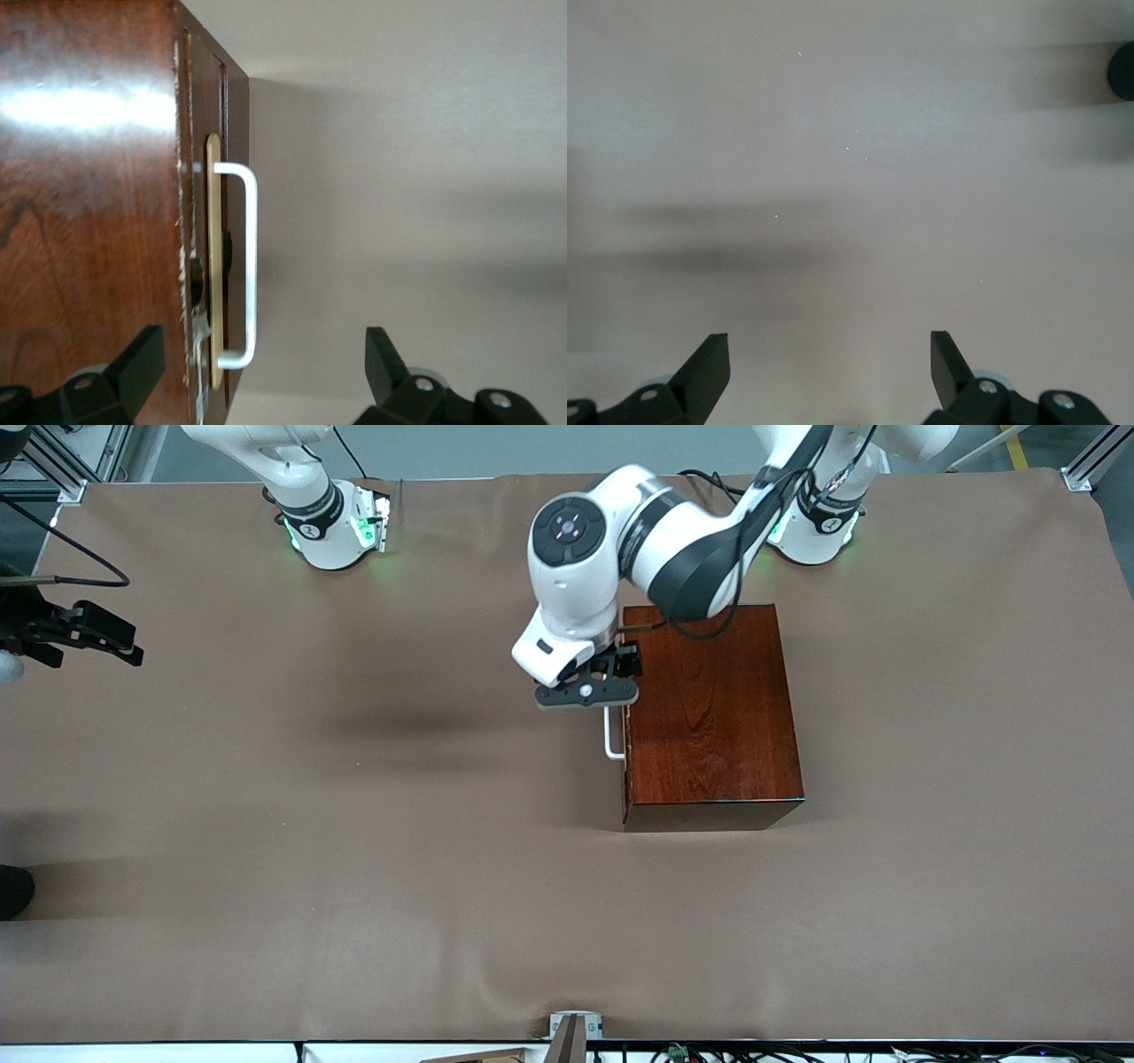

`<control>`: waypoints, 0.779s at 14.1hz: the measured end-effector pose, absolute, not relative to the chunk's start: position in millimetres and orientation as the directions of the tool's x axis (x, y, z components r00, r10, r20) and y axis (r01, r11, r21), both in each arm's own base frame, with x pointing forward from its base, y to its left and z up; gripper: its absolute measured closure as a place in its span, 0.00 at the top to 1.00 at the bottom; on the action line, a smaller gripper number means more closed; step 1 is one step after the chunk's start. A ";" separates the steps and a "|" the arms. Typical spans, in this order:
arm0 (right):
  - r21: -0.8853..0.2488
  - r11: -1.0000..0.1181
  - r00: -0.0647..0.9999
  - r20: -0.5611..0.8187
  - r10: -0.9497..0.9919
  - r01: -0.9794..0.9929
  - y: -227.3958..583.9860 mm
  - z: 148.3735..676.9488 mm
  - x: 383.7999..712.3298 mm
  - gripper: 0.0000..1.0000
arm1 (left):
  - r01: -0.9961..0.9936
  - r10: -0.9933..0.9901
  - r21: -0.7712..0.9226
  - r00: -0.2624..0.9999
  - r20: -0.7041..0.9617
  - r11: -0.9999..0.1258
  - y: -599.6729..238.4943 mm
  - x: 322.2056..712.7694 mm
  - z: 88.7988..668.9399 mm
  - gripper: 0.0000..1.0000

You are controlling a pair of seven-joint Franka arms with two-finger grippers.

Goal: Open drawer, take yellow block, close drawer

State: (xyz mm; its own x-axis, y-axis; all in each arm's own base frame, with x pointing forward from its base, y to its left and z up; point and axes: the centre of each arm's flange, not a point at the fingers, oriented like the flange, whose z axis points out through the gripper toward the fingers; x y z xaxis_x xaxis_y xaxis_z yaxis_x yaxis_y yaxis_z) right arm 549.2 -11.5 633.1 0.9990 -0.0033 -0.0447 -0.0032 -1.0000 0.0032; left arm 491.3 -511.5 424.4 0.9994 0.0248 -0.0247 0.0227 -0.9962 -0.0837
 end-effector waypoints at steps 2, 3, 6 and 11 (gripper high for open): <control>0.004 -1.000 0.999 -0.045 -0.014 -0.014 -11.4 633.1 549.2 1.00 | 0.011 0.014 -0.102 1.000 -0.024 -0.995 -517.7 492.4 402.7 1.00; 0.004 -1.000 0.999 -0.045 -0.015 -0.015 -11.4 633.1 549.2 1.00 | 0.008 0.011 -0.103 1.000 -0.023 -0.995 -520.7 493.0 394.1 1.00; 0.004 -1.000 0.999 -0.045 -0.017 -0.017 -11.4 633.1 549.2 1.00 | -0.005 -0.003 -0.105 1.000 -0.024 -0.994 -531.3 490.6 370.3 1.00; 0.004 -1.000 0.999 -0.045 -0.017 -0.017 -11.4 633.1 549.2 1.00 | -0.008 -0.005 -0.139 1.000 -0.024 -0.990 -541.9 482.8 343.2 1.00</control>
